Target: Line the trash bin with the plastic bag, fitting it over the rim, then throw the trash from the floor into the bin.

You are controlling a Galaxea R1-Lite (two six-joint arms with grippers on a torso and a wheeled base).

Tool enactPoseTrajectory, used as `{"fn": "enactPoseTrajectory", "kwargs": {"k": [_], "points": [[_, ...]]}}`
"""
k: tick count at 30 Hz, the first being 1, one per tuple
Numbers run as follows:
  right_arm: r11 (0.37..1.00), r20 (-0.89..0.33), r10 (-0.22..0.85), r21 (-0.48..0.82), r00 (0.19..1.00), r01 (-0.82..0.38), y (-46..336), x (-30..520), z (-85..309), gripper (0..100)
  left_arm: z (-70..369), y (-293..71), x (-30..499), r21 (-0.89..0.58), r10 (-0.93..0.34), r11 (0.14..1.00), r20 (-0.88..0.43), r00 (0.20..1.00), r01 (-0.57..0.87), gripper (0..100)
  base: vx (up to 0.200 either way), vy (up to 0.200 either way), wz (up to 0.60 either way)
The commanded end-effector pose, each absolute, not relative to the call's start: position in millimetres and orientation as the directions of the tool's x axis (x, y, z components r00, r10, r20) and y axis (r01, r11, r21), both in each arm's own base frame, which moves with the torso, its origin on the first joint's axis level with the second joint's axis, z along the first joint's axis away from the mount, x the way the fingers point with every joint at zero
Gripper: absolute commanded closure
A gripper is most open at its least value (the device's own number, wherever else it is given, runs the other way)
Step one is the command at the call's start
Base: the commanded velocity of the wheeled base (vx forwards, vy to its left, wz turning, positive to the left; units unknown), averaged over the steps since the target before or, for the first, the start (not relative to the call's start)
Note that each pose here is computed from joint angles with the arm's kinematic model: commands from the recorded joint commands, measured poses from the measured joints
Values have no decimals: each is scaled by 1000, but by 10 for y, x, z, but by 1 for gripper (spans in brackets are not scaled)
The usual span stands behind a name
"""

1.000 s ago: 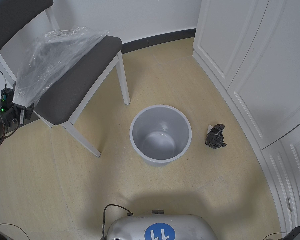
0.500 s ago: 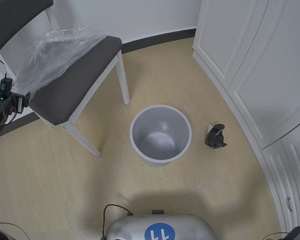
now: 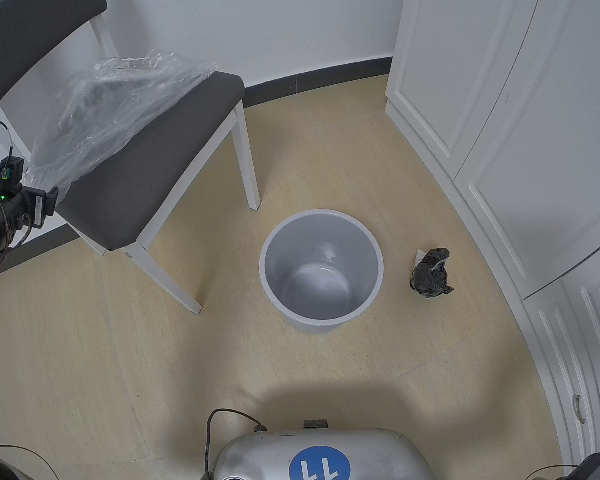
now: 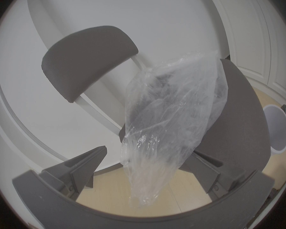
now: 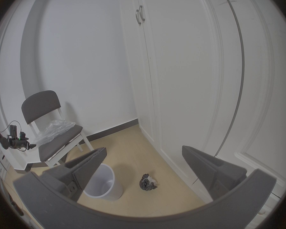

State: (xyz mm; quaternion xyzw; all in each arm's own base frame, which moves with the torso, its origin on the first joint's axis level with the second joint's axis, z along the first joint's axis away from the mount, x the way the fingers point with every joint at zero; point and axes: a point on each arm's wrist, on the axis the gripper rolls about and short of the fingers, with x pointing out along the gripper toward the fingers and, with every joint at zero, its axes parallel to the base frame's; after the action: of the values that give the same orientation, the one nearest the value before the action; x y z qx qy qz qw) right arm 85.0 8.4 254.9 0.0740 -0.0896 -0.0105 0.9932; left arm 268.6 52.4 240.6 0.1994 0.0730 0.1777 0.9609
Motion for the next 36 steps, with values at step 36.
{"fn": "enactPoseTrajectory", "kwargs": {"k": [36], "points": [[992,167,-37,128,985,16,83,855,2522,0,2529,625,2851,303,383,896,-153,911,-326,0,0,0,0]]}}
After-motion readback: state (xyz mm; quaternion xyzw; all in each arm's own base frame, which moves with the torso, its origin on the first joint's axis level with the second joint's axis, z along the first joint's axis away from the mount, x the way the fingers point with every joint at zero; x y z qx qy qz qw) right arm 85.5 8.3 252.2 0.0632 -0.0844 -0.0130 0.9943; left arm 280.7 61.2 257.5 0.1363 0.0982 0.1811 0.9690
